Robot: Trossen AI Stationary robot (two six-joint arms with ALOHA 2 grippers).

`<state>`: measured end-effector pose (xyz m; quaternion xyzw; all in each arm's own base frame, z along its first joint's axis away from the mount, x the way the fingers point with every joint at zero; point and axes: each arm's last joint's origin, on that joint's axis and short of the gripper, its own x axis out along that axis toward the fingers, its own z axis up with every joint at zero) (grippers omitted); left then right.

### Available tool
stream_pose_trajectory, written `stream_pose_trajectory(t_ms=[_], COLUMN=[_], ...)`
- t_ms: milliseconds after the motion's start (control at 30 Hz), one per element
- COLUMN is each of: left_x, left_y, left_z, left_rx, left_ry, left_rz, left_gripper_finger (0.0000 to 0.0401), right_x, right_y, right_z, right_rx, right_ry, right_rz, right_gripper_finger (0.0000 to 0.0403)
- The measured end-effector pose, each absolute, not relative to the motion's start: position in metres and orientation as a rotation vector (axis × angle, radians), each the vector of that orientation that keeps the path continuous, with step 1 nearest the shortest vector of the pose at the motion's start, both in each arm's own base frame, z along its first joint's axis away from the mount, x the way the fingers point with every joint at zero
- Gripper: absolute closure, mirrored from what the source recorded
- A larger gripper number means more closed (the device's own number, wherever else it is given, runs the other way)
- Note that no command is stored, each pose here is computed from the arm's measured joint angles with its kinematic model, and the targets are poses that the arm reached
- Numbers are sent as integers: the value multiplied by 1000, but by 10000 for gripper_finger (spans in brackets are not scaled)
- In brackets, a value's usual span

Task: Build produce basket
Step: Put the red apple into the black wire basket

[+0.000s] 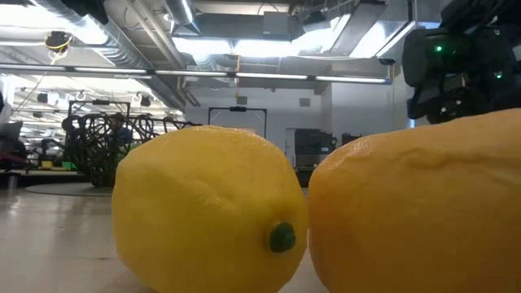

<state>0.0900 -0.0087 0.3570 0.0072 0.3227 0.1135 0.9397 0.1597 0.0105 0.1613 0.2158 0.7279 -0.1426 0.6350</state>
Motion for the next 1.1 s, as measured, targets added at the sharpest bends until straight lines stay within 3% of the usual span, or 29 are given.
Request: stream_pose_trajectory(t_ms=[500, 833, 1100], left_x=[90, 90, 90], left_y=[-9, -9, -9], left_z=[357, 357, 357], left_rx=[15, 15, 15], left_ry=[659, 659, 659], left_rz=[231, 231, 231], left_gripper_finger=[309, 309, 309], right_x=[162, 166, 178], right_y=[9, 8, 7], right_z=[152, 150, 161], right_rx=[523, 565, 548], right_ry=[1571, 1503, 1434], right_rz=[-416, -481, -489], right_gripper_finger=[68, 129, 134])
